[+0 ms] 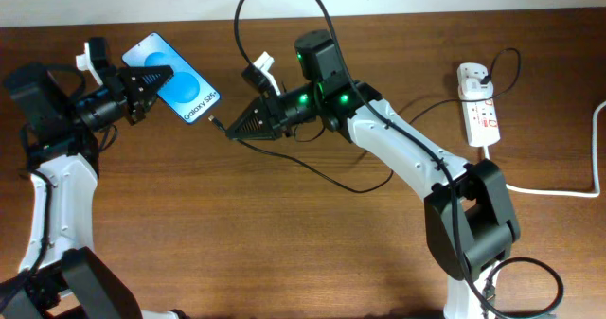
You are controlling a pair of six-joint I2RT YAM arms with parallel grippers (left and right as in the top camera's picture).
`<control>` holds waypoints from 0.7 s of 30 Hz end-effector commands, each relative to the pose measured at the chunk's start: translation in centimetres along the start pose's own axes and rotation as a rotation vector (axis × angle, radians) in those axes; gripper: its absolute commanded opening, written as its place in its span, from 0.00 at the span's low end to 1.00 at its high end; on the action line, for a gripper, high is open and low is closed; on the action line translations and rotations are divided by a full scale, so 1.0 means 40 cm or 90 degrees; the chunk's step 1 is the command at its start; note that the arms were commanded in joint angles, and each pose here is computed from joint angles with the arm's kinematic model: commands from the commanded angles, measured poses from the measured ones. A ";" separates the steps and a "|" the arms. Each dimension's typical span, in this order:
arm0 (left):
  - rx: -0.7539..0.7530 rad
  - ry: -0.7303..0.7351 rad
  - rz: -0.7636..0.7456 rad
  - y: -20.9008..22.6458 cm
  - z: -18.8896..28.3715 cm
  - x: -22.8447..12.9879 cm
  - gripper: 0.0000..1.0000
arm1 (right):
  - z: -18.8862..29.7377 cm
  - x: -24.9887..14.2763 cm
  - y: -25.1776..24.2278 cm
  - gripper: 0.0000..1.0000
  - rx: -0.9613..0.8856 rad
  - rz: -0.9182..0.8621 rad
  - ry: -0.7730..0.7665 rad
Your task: Plug charger to phone and switch on socket
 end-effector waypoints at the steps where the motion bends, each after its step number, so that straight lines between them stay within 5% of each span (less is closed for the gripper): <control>1: -0.018 0.010 -0.013 -0.026 0.002 0.002 0.00 | -0.009 -0.005 0.005 0.04 0.007 -0.005 0.016; 21: -0.019 0.011 -0.013 -0.026 0.002 0.002 0.00 | -0.008 0.012 0.028 0.04 0.015 0.039 0.001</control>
Point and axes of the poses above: each gripper's point midway between its finger pads, its own z axis back along the fingers, its own y axis along the line the jaws close on, x = y × z, the point moved 1 cm from there along z, back along the fingers, and after that the axes turned 13 degrees about -z, right-handed, at the moved point
